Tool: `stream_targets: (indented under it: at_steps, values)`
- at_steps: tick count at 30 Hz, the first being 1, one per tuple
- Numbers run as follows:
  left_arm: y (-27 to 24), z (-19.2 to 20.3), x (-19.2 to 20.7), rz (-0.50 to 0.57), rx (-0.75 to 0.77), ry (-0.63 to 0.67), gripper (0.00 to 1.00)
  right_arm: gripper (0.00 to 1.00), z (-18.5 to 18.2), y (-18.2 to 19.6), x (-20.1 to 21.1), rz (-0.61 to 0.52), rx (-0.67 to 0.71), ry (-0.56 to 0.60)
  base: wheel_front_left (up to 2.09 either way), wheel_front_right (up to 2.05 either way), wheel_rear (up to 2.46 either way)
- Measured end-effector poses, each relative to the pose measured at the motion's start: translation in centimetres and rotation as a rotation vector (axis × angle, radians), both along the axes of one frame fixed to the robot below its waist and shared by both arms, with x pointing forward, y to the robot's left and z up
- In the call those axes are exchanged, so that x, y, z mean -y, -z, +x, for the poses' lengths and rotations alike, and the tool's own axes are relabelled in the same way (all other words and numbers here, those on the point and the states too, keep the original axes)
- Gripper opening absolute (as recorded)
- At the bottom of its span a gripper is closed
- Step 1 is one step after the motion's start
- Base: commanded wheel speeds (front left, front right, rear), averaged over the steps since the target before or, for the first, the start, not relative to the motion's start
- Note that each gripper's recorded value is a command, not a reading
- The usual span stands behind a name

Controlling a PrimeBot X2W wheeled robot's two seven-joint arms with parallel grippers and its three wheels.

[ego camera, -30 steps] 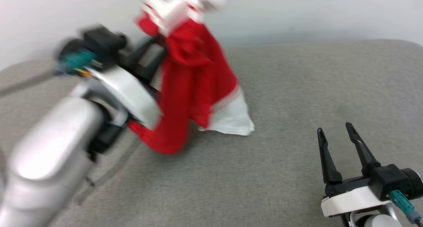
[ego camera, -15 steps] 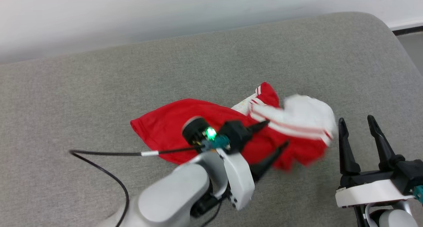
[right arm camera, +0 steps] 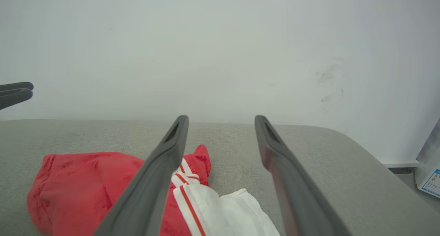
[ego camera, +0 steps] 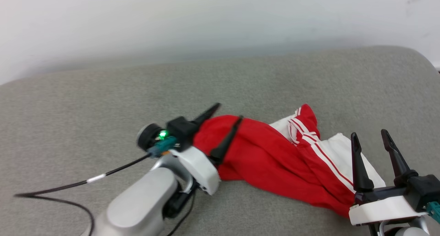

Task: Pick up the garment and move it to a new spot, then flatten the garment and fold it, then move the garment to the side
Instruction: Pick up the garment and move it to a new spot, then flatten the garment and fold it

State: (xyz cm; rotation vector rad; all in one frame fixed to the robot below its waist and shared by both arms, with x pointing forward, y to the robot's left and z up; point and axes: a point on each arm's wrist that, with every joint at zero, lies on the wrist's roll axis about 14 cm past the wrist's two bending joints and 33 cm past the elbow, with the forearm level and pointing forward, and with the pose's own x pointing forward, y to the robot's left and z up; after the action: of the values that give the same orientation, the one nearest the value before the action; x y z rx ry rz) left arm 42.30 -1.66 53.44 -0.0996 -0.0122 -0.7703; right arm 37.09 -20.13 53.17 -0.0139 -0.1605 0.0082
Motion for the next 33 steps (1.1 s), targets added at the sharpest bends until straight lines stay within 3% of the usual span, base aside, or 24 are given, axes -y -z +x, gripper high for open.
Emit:
stream_targets:
  at_steps: [5,12,22,33]
  values:
    - [-3.6,0.4,-7.2,-0.048,0.097,-0.233,1.00,1.00,-0.1,-1.7,-2.2,-0.005,0.052,-0.067,0.00,0.00,0.00]
    - [-4.7,-2.9,-14.5,-0.095,0.149,-0.476,1.00,1.00,-0.5,-3.8,-5.1,-0.001,0.119,-0.153,0.00,0.00,0.00]
    - [-1.1,-7.8,-16.2,-0.127,0.081,-0.595,1.00,1.00,-1.1,-4.4,-5.9,0.016,0.139,-0.181,0.00,0.00,0.00]
    - [0.1,-7.3,-15.0,-0.109,0.066,-0.526,1.00,1.00,-1.3,-4.1,-5.3,0.022,0.130,-0.163,0.00,0.00,0.00]
